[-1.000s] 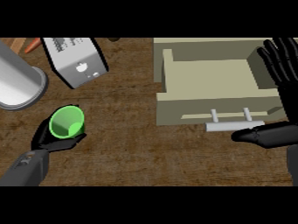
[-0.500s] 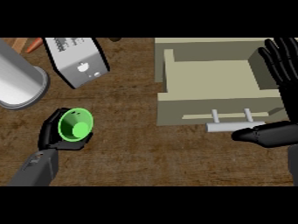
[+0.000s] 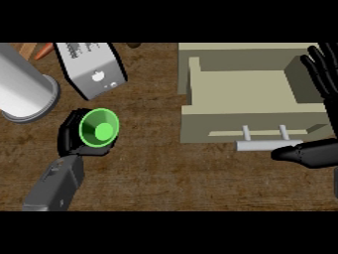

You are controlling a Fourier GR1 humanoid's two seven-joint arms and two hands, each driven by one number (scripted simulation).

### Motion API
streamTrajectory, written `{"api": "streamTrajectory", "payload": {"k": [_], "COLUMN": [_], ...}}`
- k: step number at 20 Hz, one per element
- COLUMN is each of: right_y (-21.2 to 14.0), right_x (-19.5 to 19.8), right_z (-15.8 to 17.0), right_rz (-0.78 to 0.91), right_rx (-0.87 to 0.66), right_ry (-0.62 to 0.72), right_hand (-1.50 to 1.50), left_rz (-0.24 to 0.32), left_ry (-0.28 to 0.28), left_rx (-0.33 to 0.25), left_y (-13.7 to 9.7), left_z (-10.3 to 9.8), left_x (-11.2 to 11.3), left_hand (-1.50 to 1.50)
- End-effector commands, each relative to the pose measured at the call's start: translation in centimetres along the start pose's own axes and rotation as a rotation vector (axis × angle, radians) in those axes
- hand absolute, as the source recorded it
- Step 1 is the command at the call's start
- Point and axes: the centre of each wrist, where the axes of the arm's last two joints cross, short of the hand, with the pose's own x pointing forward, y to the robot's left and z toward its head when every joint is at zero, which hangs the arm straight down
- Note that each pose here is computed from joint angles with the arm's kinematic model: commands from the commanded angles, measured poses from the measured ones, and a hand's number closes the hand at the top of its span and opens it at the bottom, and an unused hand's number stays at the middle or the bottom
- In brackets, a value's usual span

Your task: Pick up the cup, place it into the drawer and close the drawer

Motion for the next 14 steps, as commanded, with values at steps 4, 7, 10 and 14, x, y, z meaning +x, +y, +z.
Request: {"api": "streamTrajectory", "payload": {"k": [4, 7, 10, 14], "right_y": [-0.3, 0.1, -0.9, 0.7], "right_x": [0.7, -0.9, 0.5, -0.2], "right_z": [0.2, 1.4, -0.2, -0.1], "right_rz": [0.025, 0.027, 0.037, 0.016], "right_rx": [-0.031, -0.026, -0.043, -0.035], "right_ry": [0.022, 0.017, -0.005, 0.010], "right_hand": [-1.50, -1.50, -1.50, -1.50], "left_rz": [0.128, 0.112, 0.156, 0.128], "left_ry": [-0.155, -0.176, -0.177, -0.160], "left_rx": [-0.190, -0.236, -0.323, -0.359], "left_y": [-6.3, -8.7, -11.6, -16.6], "left_z": [-5.9, -10.1, -11.4, -13.7], "left_x": [2.5, 5.6, 7.7, 10.9], "left_hand": [1.50, 1.50, 1.50, 1.50]}}
